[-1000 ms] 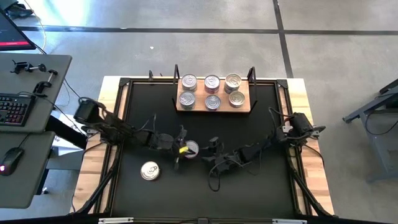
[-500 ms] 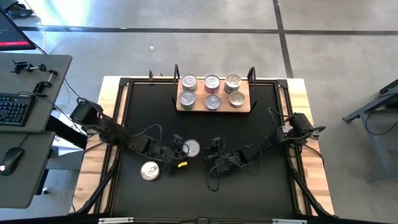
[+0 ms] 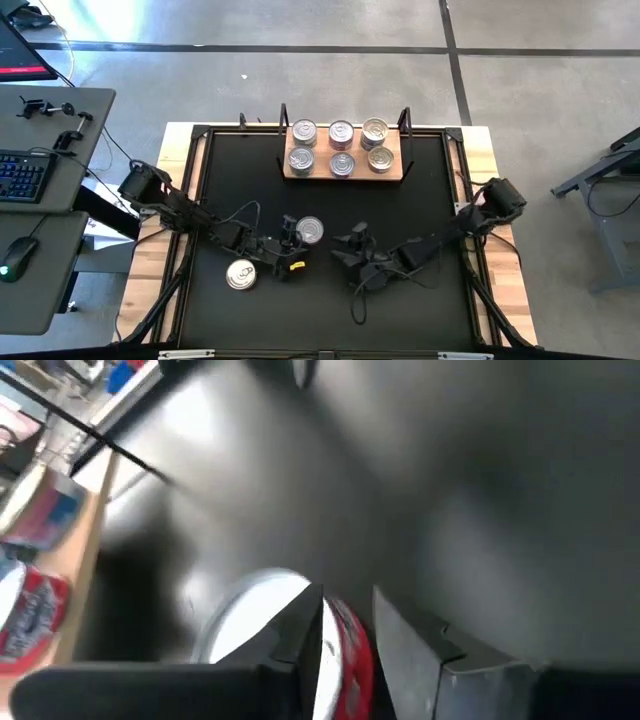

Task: Stack canned seafood by type on shelf
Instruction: Stack the red tuna can on top of the red tuna can on the shelf

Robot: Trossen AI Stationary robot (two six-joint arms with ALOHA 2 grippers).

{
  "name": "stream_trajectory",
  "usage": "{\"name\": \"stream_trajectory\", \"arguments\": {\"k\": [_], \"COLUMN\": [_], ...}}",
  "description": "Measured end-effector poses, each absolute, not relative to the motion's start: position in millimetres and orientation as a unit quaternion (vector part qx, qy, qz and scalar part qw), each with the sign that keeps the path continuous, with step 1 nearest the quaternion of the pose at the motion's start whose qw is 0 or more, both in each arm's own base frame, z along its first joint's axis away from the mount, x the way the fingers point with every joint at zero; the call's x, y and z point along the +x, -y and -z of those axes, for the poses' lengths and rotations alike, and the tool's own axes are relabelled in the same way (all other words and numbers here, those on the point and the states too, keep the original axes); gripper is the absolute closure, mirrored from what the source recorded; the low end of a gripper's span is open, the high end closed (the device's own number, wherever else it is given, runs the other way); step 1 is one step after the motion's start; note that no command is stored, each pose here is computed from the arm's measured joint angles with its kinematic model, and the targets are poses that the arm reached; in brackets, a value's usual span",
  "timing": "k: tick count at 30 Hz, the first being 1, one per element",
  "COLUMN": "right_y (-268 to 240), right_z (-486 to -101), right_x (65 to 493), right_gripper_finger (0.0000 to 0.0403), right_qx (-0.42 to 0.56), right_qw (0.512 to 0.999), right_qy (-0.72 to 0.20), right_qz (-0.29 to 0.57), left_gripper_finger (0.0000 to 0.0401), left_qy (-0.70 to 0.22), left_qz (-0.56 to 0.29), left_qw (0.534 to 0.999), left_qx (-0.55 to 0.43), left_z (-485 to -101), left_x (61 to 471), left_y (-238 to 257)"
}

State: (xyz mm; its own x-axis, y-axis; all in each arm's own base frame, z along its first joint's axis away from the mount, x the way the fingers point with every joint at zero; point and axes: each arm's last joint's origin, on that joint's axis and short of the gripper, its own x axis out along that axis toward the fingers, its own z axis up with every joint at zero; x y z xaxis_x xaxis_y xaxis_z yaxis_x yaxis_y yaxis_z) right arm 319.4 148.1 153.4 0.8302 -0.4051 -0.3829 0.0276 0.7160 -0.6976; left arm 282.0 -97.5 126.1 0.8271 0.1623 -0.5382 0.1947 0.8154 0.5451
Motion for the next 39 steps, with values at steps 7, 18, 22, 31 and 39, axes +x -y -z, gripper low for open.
{"name": "stream_trajectory", "arguments": {"k": [7,18,22,31,39], "right_y": [-147.3,-149.0,-143.7,-120.2,-117.5], "right_z": [-157.0,-156.2,-154.6,-151.1,-154.9], "right_x": [316.6,317.0,320.4,330.5,334.3], "right_gripper_finger": [0.0190,0.0190,0.0190,0.0190,0.0185], "right_qx": [-0.336,-0.331,-0.325,-0.316,-0.367], "right_qw": [0.894,0.900,0.902,0.899,0.886], "right_qy": [-0.268,-0.269,-0.278,-0.301,-0.283], "right_qz": [0.126,0.093,0.059,0.011,0.005], "left_gripper_finger": [0.0285,0.0388,0.0396,0.0400,0.0401], "left_qy": [-0.362,-0.370,-0.339,-0.277,-0.216], "left_qz": [0.007,0.011,0.020,0.030,0.042], "left_qw": [0.874,0.880,0.899,0.932,0.959], "left_qx": [0.323,0.297,0.278,0.230,0.179], "left_z": [-119.4,-113.9,-117.2,-127.4,-129.0], "left_x": [278.4,283.2,287.8,295.8,292.0], "left_y": [87.8,81.0,81.3,83.6,83.7]}}
